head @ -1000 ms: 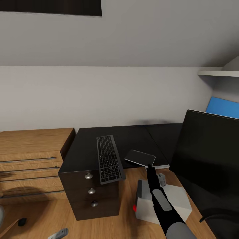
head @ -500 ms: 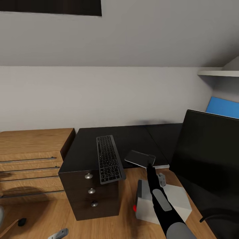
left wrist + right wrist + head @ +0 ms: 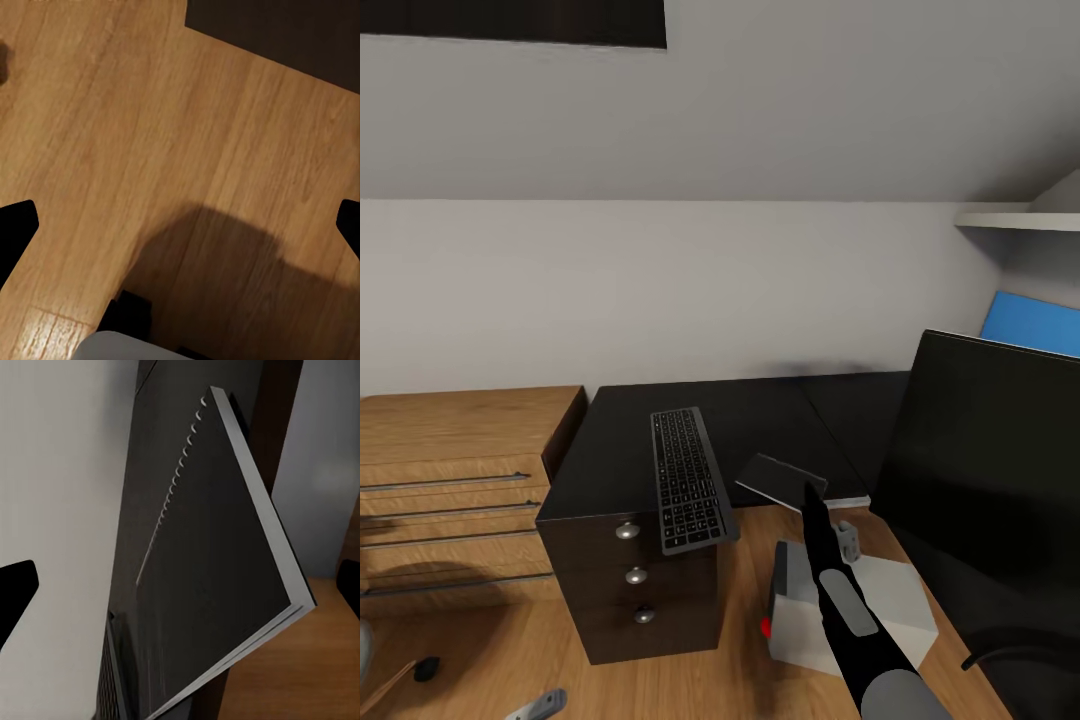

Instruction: In the bedroom, organize the workspace by keeping the computer under the desk, ensuring the monitor is on the desk, placing the keyboard on the desk next to the monitor, placing the mouse on the desk next to the keyboard, moving the folder from the swivel chair onto the desk next to the mouse, stacking the notebook on top of the folder with the pen on top of the notebook, and positioning the swivel chair next to the desk.

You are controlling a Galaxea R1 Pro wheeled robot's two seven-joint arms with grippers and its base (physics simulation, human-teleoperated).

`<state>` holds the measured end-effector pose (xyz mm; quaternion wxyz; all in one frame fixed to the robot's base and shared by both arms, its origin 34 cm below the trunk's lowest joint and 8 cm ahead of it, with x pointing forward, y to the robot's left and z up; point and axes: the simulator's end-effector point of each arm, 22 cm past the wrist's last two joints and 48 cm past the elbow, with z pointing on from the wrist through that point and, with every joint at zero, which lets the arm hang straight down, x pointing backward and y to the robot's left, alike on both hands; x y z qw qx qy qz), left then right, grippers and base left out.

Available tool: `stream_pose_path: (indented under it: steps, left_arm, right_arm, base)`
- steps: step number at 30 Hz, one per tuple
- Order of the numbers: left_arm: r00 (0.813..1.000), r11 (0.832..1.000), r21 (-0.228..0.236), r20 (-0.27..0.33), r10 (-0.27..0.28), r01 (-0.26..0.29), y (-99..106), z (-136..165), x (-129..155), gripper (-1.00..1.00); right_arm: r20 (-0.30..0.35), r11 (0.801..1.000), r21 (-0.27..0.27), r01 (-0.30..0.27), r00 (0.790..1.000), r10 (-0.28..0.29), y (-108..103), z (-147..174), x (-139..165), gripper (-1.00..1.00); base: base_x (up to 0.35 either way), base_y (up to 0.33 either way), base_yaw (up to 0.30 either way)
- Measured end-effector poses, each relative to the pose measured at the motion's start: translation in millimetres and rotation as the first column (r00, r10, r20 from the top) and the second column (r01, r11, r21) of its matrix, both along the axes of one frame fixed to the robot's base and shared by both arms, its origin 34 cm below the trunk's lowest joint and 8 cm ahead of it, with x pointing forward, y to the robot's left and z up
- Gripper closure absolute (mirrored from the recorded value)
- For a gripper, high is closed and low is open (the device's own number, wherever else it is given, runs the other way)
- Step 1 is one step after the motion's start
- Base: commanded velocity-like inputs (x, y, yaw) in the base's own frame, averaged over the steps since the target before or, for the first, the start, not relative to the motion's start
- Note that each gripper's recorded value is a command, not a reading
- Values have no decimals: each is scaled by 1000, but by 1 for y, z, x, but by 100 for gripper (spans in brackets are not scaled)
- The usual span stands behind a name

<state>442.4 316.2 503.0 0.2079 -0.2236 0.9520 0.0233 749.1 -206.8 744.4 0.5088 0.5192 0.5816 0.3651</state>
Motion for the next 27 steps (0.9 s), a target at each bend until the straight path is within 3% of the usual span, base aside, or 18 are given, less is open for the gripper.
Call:
stream_pose_path:
  steps: [27]
  left_arm:
    - [1000,1000,1,1,1,-1,0,-1,0,-100]
  right_arm:
    - [-5,1000,1,0,1000,0,0,-2,0,-100]
  base:
    - [-136,0,0]
